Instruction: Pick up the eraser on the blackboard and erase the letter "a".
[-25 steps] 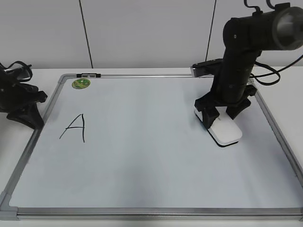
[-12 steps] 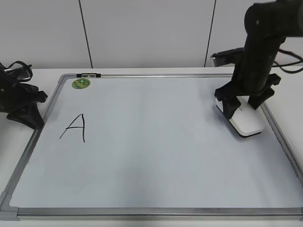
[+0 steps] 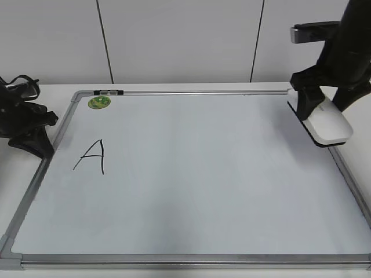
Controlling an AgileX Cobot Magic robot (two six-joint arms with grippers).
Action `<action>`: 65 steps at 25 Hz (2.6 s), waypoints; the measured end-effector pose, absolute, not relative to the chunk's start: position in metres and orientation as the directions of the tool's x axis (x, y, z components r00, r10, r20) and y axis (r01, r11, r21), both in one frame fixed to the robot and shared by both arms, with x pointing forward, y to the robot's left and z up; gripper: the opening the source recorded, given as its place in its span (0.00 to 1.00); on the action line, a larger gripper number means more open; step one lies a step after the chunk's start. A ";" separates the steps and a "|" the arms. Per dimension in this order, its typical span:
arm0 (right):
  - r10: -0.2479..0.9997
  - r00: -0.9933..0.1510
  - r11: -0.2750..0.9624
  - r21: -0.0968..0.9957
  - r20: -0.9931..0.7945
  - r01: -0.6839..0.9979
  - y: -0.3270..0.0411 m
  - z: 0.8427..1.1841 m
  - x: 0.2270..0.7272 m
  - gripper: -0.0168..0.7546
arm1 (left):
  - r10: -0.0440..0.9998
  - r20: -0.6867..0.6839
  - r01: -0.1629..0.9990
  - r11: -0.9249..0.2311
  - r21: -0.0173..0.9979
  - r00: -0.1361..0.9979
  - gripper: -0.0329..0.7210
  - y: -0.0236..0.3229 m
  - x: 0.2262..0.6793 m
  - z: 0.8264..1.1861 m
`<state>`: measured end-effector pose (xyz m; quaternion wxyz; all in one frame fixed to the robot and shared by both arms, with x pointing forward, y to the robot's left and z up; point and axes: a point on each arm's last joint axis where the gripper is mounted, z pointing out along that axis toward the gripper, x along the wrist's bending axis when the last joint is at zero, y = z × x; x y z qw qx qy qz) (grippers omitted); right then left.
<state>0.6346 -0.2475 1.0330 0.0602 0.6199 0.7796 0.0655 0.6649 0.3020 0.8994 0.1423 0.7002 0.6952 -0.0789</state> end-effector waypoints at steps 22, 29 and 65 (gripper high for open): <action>0.999 -0.012 0.006 0.118 0.048 0.993 -0.303 0.961 0.639 0.72 | 0.951 -0.308 0.996 0.007 0.090 0.021 0.10 0.302 0.665 0.899; 0.999 -0.009 0.003 0.112 0.048 0.994 -0.303 0.941 0.646 0.72 | 0.951 -0.308 0.996 0.007 0.090 0.021 0.10 0.302 0.665 0.899; 0.994 -0.060 0.033 0.258 0.096 0.965 -0.297 1.063 0.641 0.79 | 0.958 -0.263 0.984 -0.074 0.164 0.116 0.70 0.303 0.641 0.987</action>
